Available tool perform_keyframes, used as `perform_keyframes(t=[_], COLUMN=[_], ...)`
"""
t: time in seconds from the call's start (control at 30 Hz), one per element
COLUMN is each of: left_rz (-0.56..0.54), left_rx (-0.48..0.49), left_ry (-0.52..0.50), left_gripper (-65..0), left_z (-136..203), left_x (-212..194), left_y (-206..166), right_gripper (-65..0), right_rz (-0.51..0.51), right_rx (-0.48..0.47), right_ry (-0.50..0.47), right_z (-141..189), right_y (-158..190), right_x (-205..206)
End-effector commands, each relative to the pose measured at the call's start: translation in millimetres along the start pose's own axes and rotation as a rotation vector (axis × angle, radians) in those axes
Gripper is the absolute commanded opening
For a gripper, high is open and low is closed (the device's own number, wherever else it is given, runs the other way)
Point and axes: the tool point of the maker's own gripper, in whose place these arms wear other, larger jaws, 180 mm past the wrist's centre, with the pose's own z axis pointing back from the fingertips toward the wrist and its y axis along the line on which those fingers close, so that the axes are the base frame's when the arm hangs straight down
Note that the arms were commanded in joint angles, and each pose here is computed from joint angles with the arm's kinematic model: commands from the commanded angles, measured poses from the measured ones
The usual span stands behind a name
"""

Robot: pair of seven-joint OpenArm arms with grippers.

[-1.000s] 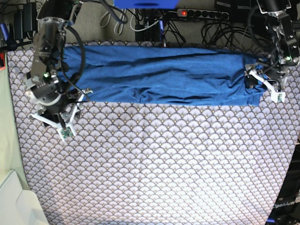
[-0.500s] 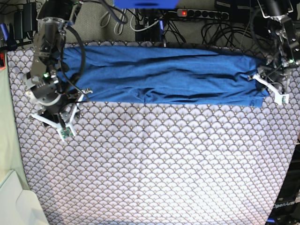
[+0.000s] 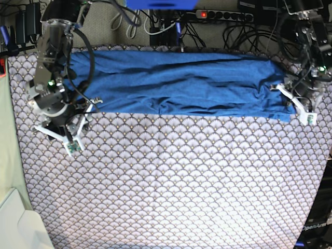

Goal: Fold the T-shirt properly
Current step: 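Grasp the band's end with the left gripper and tuck it flat, then lift the band's end with the left gripper and fold it toward the middle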

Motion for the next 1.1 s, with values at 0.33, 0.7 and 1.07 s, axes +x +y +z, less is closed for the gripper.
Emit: perform_keyframes(t=[0.33,0.7,1.07], left_rz=[-0.062,-0.311,-0.164], left_rx=[0.298,0.261,0.358], left_ry=[-0.094,-0.065,-0.187], left_gripper=[-64.7,-64.7,-64.7], left_z=[36,28,57], left_x=[19,21,17], left_y=[-29,-137,-188], right_gripper=[-34.8,-34.8,-34.8], right_rz=[0.008,0.004,0.004], right_rx=[-0.015,-0.014,-0.012], right_ry=[-0.045,-0.049,-0.045], right_z=[3,3,3], right_y=[-6,-5,-4], right_x=[13,14,13])
